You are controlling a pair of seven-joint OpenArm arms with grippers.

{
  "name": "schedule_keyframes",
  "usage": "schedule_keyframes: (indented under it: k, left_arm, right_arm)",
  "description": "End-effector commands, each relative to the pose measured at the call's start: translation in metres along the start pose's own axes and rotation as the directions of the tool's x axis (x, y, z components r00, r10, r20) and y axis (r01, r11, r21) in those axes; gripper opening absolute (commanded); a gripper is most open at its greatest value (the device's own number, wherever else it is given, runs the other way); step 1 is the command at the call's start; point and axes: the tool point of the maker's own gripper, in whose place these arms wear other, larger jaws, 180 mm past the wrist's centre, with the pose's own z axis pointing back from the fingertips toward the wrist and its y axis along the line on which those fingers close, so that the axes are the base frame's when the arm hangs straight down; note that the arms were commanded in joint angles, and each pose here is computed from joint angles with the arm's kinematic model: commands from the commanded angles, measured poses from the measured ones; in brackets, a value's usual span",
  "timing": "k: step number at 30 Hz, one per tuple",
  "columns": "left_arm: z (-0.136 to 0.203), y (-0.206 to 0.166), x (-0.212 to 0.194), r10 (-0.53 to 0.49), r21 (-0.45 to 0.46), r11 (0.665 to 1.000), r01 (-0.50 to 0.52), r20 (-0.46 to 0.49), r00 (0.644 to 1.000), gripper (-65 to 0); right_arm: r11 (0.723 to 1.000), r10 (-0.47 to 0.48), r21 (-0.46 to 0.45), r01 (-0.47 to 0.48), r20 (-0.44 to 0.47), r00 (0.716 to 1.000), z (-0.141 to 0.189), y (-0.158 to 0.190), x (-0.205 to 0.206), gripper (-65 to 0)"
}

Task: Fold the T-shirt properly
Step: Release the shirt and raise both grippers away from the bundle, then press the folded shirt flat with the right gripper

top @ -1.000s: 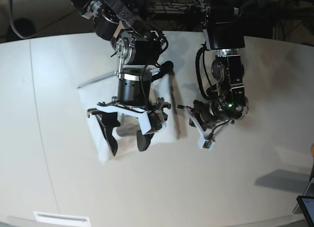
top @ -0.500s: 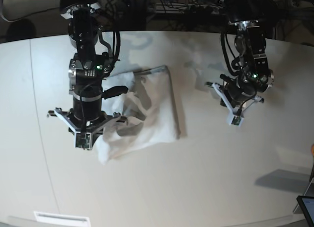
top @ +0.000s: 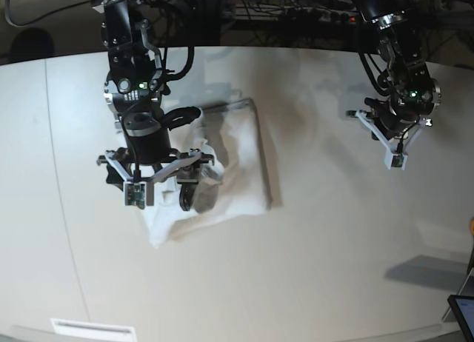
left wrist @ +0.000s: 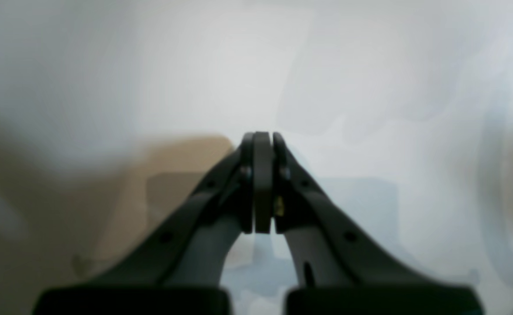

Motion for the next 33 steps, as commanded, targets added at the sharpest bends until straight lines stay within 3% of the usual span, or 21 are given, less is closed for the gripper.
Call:
schedule_keyframes:
  k: [1,5,10,16,33]
  left_arm:
    - [0.003,0.0,0.017,-0.017,0.001,1.0,0.017,0.05,0.999,-65.0]
    - [-0.003,-0.015,0.02,-0.044,-0.032,0.998,0.046,0.045,0.998,-65.0]
    - [-0.013,-0.018,0.017,-0.03,-0.051,0.998,0.031,0.019,0.999,-65.0]
    - [-0.015,-0.016,0.017,-0.019,-0.051,0.999,0.02,0.014,1.0,-65.0]
    - [-0.016,-0.024,0.017,-0.017,-0.066,0.998,0.019,0.017,1.0,-65.0]
  right_arm:
    - [1.0,-0.001,0.008,0.0,0.06,0.998,0.002,0.003,0.017,-20.9]
    - [1.0,0.0,0.012,-0.001,0.056,0.998,0.003,0.004,0.015,-20.9]
    - [0.996,0.033,0.085,-0.039,0.073,0.997,0.009,0.028,0.016,-20.9]
    - [0.989,0.021,0.142,-0.045,0.165,0.986,0.02,0.049,0.023,-20.9]
    - [0.99,0.049,0.129,-0.059,0.08,0.996,0.007,0.046,0.003,-20.9]
